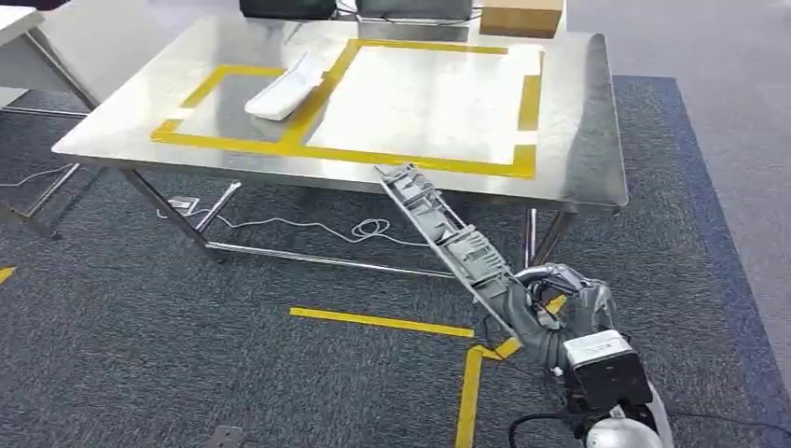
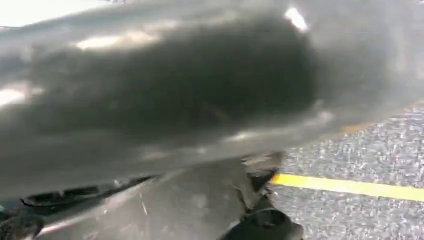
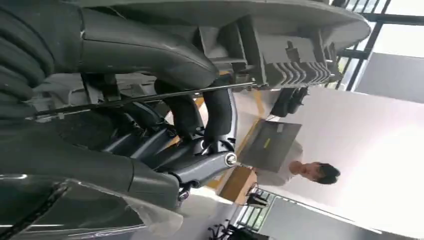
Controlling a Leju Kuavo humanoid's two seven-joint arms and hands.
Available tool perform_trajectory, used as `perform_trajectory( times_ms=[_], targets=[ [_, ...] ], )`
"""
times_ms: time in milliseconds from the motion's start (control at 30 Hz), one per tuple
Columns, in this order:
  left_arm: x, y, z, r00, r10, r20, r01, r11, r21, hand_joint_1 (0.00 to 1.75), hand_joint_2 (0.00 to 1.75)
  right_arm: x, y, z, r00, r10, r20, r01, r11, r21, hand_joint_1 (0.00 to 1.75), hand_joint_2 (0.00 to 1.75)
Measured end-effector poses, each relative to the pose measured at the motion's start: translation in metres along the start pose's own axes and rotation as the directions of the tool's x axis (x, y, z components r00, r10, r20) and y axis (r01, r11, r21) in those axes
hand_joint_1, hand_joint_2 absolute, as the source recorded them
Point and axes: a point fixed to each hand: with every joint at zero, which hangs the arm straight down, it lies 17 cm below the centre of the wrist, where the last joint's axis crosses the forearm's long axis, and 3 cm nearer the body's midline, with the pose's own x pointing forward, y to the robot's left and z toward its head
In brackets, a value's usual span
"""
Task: Take the parts from the cabinet and place them on the table.
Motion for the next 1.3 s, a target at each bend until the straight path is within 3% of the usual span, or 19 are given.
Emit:
perform_trajectory(
  times_ms=[500,900,1300],
  targets=[
    [-0.009,0.003,0.003,1.000,0.000,-0.013,0.000,1.000,0.005,0.00,0.00,0.002,-0.003,-0.001,1.000,0.009,0.012,-0.009,1.000,-0.005,1.75,1.75],
    [-0.006,0.002,0.002,1.000,0.002,-0.009,-0.002,1.000,0.001,0.00,0.00,0.024,-0.026,-0.017,0.989,0.118,0.090,-0.116,0.993,-0.030,1.75,1.75],
    [-0.010,0.003,0.005,1.000,0.005,-0.006,-0.005,1.000,-0.001,0.00,0.00,0.023,-0.033,-0.021,0.985,0.146,0.087,-0.143,0.989,-0.041,1.75,1.75]
  ],
)
